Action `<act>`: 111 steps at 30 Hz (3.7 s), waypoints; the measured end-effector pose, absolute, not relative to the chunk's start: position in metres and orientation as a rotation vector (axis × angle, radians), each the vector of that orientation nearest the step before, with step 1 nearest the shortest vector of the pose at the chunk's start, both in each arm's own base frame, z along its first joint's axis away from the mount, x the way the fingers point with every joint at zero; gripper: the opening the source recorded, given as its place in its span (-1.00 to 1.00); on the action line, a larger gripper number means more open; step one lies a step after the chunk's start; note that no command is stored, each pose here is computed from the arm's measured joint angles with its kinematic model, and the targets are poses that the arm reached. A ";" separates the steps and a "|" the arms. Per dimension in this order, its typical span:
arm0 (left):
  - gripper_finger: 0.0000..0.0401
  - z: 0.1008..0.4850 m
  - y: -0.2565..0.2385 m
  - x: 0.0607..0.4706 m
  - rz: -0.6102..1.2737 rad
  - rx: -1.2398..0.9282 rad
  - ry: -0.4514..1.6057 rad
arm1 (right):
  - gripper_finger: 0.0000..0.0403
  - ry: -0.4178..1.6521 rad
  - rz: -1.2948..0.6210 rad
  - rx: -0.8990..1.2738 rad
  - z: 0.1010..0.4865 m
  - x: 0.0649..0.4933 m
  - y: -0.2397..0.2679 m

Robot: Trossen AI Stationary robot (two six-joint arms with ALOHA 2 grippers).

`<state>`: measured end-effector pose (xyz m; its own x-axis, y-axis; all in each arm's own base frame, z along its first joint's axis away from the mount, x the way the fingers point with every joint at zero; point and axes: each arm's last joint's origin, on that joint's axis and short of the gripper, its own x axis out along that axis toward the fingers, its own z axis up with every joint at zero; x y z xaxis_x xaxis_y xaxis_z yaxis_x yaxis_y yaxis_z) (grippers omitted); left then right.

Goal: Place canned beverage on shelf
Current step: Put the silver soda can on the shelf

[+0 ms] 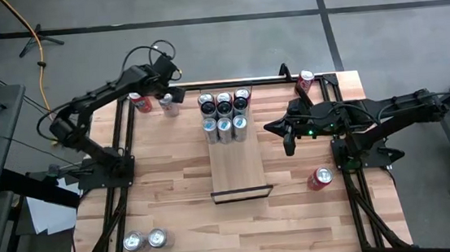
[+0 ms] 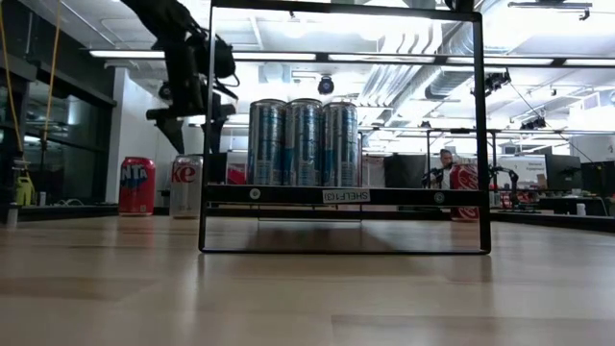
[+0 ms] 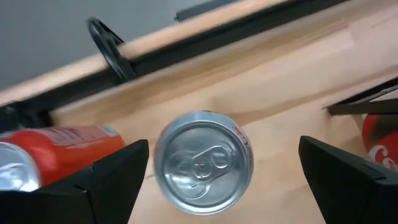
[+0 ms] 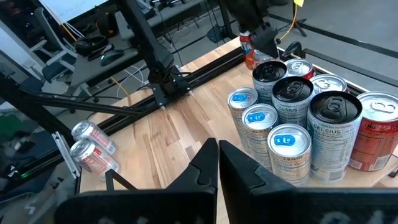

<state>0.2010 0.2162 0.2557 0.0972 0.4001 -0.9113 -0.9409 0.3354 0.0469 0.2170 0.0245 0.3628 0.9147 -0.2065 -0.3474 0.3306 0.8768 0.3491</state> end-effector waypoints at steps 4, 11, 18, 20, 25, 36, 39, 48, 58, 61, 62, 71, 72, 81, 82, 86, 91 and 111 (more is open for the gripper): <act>0.82 0.244 0.219 0.205 1.103 -0.719 1.063 | -1.00 0.308 -0.285 0.415 0.363 0.217 0.025; 0.82 0.231 0.221 0.208 1.109 -0.787 1.107 | -1.00 0.308 -0.285 0.414 0.363 0.217 0.025; 0.82 0.225 0.217 0.211 1.095 -0.804 1.163 | -1.00 0.317 -0.287 0.412 0.362 0.217 0.024; 0.79 0.225 0.216 0.211 1.098 -0.797 1.166 | -1.00 0.326 -0.289 0.409 0.361 0.216 0.024; 0.52 0.225 0.217 0.211 1.117 -0.789 1.164 | -1.00 0.331 -0.293 0.418 0.361 0.216 0.024; -0.05 0.260 0.199 0.197 1.021 -0.741 1.120 | -1.00 0.328 -0.296 0.437 0.361 0.216 0.024; -0.05 0.293 0.183 0.186 0.982 -0.678 1.078 | -1.00 0.328 -0.296 0.437 0.361 0.216 0.024; -0.05 0.410 0.100 0.155 0.657 -0.518 0.782 | -1.00 0.331 -0.293 0.422 0.360 0.216 0.024; -0.05 0.446 0.010 0.193 0.273 -0.356 0.779 | -1.00 0.331 -0.293 0.421 0.360 0.216 0.024; -0.05 0.425 -0.017 0.229 0.206 -0.178 0.901 | -1.00 0.331 -0.294 0.412 0.360 0.216 0.024; -0.05 0.416 -0.026 0.240 0.191 -0.110 0.941 | -1.00 0.331 -0.295 0.409 0.360 0.216 0.024; 0.02 0.350 -0.065 0.303 0.211 0.247 1.082 | -1.00 0.333 -0.298 0.402 0.360 0.216 0.024; 0.03 0.344 -0.065 0.305 0.209 0.246 1.079 | -1.00 0.335 -0.298 0.402 0.360 0.216 0.024; -0.01 0.302 -0.044 0.299 0.165 0.104 1.097 | -1.00 0.361 -0.306 0.399 0.358 0.215 0.024; 0.00 0.299 -0.042 0.299 0.158 0.091 1.106 | -1.00 0.363 -0.306 0.399 0.357 0.215 0.024; 0.00 0.289 -0.031 0.303 0.179 0.079 1.142 | -1.00 0.363 -0.307 0.399 0.357 0.215 0.024; 0.00 0.282 -0.017 0.311 0.211 0.057 1.149 | -1.00 0.364 -0.307 0.399 0.357 0.215 0.024; 0.17 0.266 -0.008 0.330 0.163 0.032 1.144 | -1.00 0.370 -0.309 0.397 0.357 0.215 0.024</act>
